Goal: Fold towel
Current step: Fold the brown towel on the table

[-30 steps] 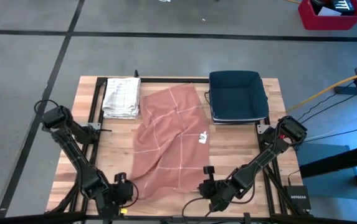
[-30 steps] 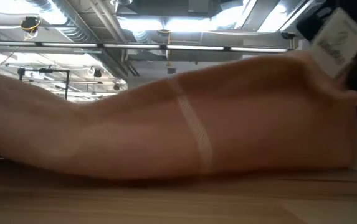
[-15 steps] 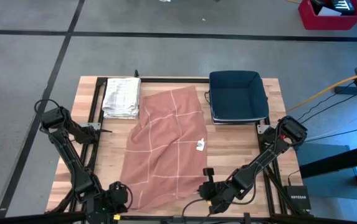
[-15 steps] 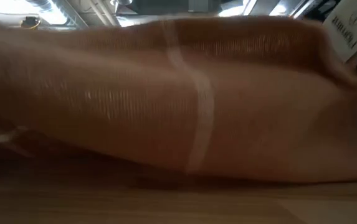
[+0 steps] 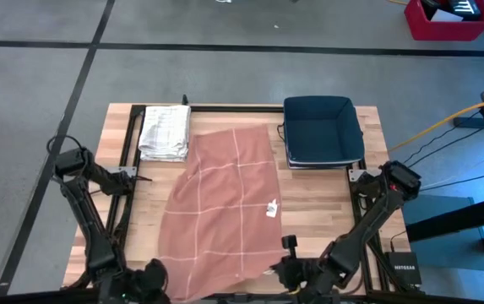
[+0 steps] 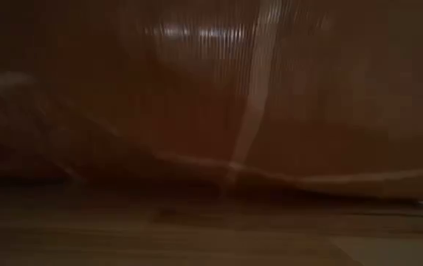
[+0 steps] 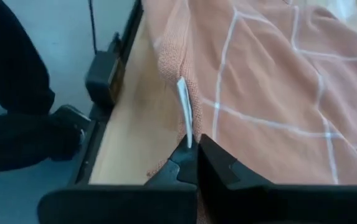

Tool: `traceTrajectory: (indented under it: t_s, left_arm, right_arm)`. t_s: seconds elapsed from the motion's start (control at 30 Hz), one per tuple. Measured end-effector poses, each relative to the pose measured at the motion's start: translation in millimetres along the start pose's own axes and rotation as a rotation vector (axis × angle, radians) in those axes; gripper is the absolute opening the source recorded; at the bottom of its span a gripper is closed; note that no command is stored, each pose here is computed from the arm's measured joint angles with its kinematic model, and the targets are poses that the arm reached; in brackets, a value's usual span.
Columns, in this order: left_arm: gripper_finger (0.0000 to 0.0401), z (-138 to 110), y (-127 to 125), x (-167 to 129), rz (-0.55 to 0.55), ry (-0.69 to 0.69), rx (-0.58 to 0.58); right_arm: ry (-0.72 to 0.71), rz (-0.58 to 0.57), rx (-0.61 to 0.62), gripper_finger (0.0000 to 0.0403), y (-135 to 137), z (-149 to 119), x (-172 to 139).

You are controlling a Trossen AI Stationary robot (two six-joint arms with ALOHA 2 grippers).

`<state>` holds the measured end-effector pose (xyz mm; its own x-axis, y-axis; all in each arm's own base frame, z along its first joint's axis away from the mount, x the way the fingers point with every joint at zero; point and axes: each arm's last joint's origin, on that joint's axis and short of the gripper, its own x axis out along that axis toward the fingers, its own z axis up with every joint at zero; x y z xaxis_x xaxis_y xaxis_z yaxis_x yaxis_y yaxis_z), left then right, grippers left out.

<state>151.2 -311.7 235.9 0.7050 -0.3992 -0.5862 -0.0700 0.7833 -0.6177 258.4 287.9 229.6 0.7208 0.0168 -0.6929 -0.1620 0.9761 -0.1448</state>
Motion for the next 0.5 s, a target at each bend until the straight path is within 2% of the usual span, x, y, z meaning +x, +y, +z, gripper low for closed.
traceTrajectory:
  t_s: [0.23, 0.4, 0.5]
  left_arm:
    - [0.0000, -13.8, -5.5, 8.2, -0.044, -0.023, -0.036]
    - [0.0000, -10.9, -8.2, 2.7, -0.072, 0.010, -0.058]
    - [0.0000, -5.5, -10.4, -2.5, -0.089, -0.011, -0.030]
  right_arm:
    - [-0.006, 0.003, 0.014, 0.0003, 3.9, -1.5, -3.0]
    - [-0.005, 0.004, 0.010, 0.0004, 4.5, -2.0, -3.5]
    - [-0.004, 0.003, 0.009, 0.0004, 4.4, -2.1, -3.5]
